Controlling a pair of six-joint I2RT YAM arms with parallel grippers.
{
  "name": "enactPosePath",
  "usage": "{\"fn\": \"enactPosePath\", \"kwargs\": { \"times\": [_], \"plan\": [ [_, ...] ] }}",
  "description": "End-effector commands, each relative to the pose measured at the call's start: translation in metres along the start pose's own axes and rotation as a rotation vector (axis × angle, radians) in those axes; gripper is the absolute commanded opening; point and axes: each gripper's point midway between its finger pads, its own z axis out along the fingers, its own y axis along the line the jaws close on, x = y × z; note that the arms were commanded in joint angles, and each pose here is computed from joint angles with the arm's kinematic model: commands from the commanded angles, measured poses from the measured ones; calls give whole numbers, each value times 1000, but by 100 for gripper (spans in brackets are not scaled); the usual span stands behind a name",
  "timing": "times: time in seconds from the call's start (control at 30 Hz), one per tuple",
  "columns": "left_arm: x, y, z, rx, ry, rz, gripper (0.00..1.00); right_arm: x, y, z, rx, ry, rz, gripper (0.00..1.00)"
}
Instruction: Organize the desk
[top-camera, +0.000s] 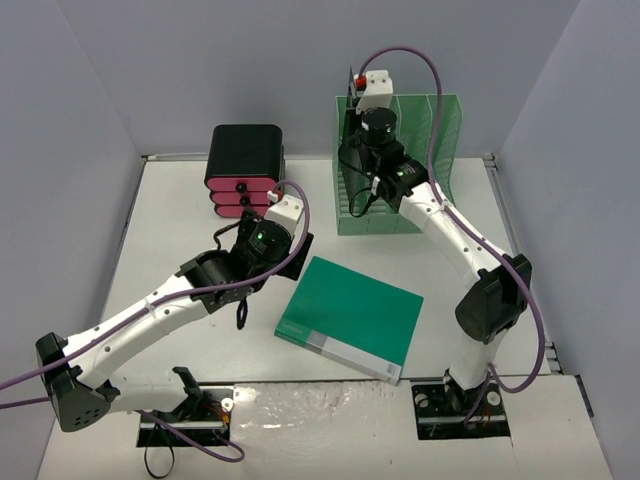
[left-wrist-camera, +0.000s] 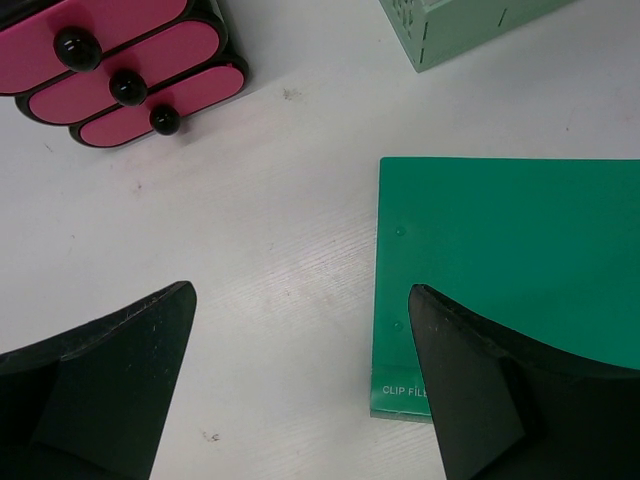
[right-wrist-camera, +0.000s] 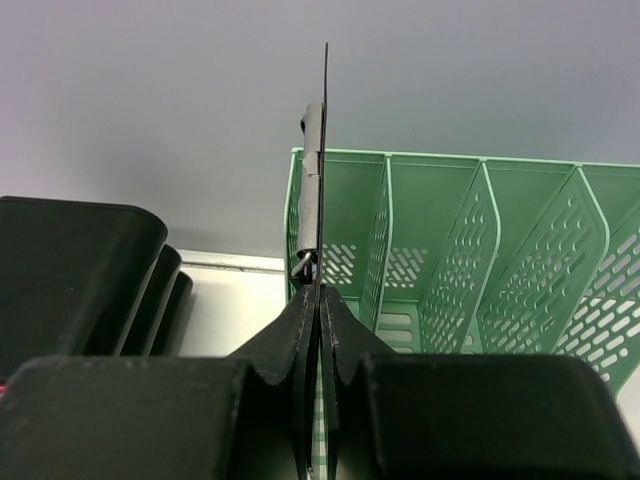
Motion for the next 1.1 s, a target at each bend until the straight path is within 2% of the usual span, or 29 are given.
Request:
{"fn": "enactPosePath", "kwargs": {
  "times": [0.0, 0.4, 0.67, 0.73, 0.9, 1.07],
  "plan": [
    [-28, 4, -5, -5, -70, -29, 85, -32, -4, 5, 1, -139, 67, 0],
    [-32, 3, -4, -4, -74, -25, 85, 24, -3, 13, 7, -71, 78, 0],
    [-33, 2, -2, -2, -74, -25, 85, 41, -7, 15, 36, -42, 69, 0],
    [-33, 2, -2, -1, -74, -27, 85, 44, -9, 15, 43, -36, 62, 5],
    [-33, 2, -3, 0, -77, -27, 85, 42, -11, 13, 56, -29, 57, 44],
    [-33, 2, -3, 5, -80, -30, 85, 29, -17, 4, 91, -22, 58, 62]
  ]
}}
